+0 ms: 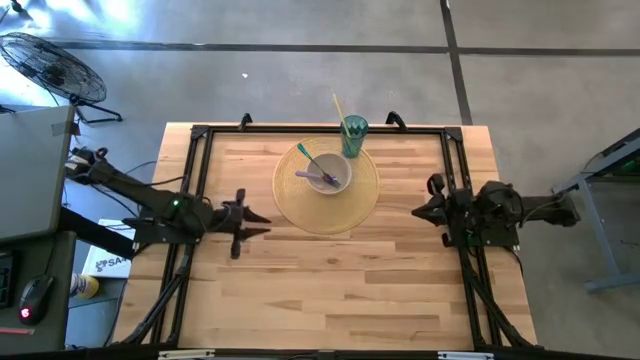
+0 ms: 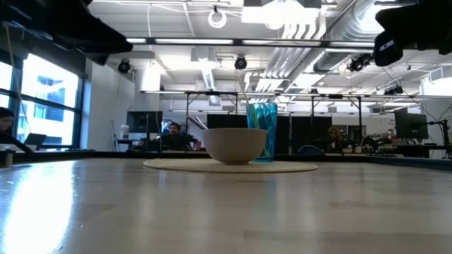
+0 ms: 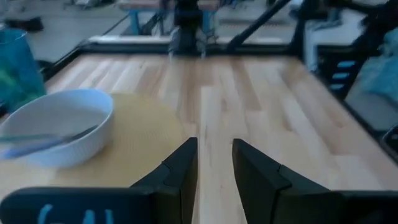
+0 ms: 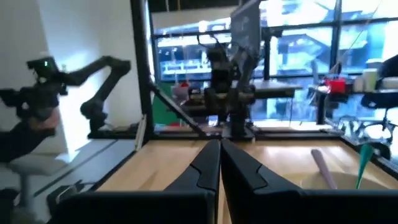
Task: Pick & Place Utensil
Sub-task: Return to Home Position
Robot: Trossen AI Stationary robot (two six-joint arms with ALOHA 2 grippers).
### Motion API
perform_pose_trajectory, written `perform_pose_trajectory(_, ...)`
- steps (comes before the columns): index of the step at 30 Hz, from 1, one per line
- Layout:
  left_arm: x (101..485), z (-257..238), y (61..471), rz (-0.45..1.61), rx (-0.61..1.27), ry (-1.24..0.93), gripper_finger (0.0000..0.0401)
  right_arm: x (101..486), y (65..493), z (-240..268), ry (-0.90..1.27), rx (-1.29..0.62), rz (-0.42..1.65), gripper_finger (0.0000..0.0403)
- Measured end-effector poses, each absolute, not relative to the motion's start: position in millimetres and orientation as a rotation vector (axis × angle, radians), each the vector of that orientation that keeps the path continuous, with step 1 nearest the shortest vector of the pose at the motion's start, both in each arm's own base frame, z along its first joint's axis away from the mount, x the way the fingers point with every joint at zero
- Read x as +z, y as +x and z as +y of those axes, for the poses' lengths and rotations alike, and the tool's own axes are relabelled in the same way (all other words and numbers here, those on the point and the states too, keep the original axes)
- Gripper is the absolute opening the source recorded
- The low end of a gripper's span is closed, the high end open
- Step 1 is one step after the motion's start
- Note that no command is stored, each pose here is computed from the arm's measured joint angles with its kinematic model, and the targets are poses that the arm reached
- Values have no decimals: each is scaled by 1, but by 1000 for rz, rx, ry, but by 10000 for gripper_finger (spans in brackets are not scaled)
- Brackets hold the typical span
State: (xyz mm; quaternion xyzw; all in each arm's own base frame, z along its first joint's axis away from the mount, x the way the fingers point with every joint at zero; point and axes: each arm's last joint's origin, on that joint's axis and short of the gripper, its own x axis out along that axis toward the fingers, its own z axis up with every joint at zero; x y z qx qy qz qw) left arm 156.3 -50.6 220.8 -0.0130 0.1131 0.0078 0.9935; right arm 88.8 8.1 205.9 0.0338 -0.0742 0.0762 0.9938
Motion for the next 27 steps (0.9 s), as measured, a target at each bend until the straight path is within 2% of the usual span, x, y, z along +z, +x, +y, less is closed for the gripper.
perform_pose_trajectory(5, 204, -34, 156, 197, 2, -33, 96, 180, 97, 5, 82, 53, -141, 5)
perform_pose_trajectory(9, 200, -21, 151, 225, 14, -29, 96, 176, 98, 2, 90, -33, -101, 9)
perform_pose_trajectory(17, 213, -3, 131, 152, -50, 25, 96, 173, 98, 3, 85, -21, -70, 5)
perform_pose_trajectory(22, 212, 5, 115, 168, -2, 47, 96, 169, 98, 3, 133, -21, -33, 8)
perform_pose_trajectory(27, 192, 7, 109, 83, -43, 38, 96, 169, 98, 3, 140, -15, -24, 9)
